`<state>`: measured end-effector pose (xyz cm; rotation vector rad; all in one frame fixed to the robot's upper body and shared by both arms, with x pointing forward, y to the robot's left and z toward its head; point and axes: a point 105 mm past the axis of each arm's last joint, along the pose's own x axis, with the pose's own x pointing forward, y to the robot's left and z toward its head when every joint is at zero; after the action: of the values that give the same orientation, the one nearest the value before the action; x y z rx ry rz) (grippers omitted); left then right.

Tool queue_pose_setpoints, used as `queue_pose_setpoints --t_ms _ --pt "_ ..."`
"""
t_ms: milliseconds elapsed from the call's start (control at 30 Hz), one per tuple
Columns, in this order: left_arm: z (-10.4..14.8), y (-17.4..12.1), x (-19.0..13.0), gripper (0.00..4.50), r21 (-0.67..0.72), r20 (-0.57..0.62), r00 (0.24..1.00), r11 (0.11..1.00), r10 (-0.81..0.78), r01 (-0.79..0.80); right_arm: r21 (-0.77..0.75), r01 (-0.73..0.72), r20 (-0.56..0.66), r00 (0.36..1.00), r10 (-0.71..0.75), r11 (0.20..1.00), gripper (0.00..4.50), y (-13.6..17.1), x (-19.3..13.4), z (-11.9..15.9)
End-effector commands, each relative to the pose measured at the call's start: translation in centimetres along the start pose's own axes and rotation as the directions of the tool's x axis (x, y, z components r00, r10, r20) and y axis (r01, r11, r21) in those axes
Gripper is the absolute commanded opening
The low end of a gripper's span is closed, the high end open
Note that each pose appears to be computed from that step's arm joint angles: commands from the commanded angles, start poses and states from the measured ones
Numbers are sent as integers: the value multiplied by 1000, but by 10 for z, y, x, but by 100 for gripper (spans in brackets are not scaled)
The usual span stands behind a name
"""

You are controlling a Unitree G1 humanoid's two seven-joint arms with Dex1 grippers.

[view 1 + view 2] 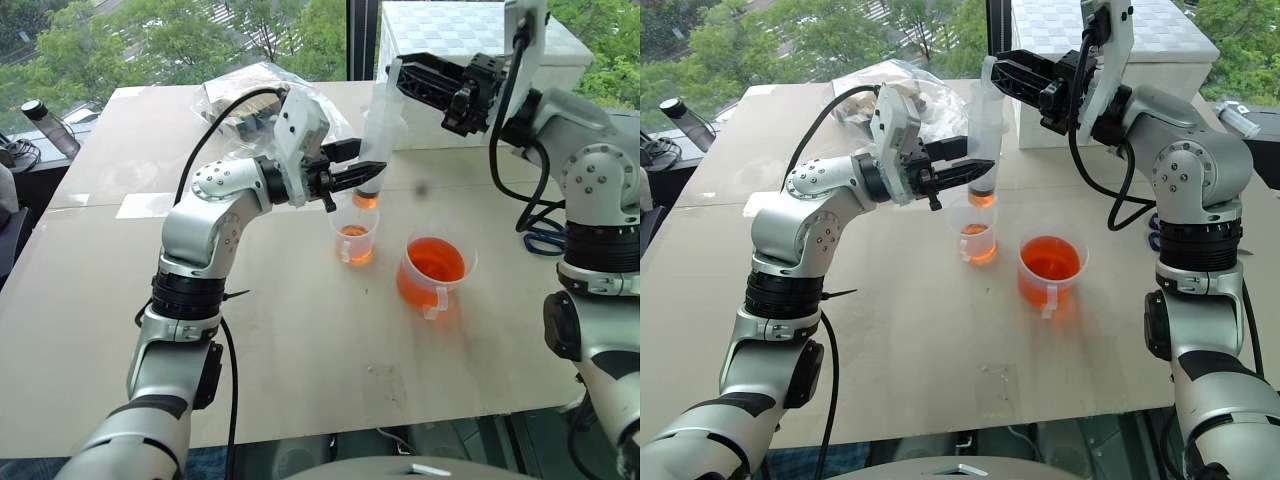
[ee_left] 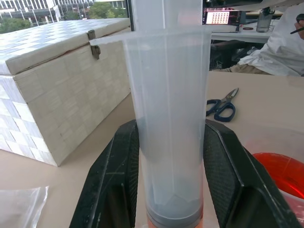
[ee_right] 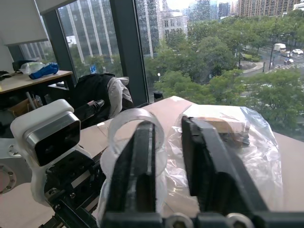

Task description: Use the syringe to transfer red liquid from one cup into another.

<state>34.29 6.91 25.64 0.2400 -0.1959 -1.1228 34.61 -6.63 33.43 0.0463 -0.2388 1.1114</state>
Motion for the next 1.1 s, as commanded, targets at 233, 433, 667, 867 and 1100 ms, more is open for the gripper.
queue_pose_setpoints --t_ms 233,433,667,867,1100 --pt "23 0 2 139 69 72 997 998 -9 4 -37 -58 -64 996 55 998 3 12 -5 -4" --pt "27 1 3 139 71 82 997 997 -7 1 -22 -119 -155 981 114 993 3 27 -7 -25" --pt "32 2 2 139 88 85 996 996 -7 -1 -3 -129 -199 972 125 992 3 33 -5 -41" --pt "34 3 0 139 96 84 997 995 -2 -6 12 -139 -177 974 139 990 3 37 -1 -40" --pt "38 1 -3 139 105 82 997 994 1 -9 37 -138 -151 978 142 990 3 39 2 -36"
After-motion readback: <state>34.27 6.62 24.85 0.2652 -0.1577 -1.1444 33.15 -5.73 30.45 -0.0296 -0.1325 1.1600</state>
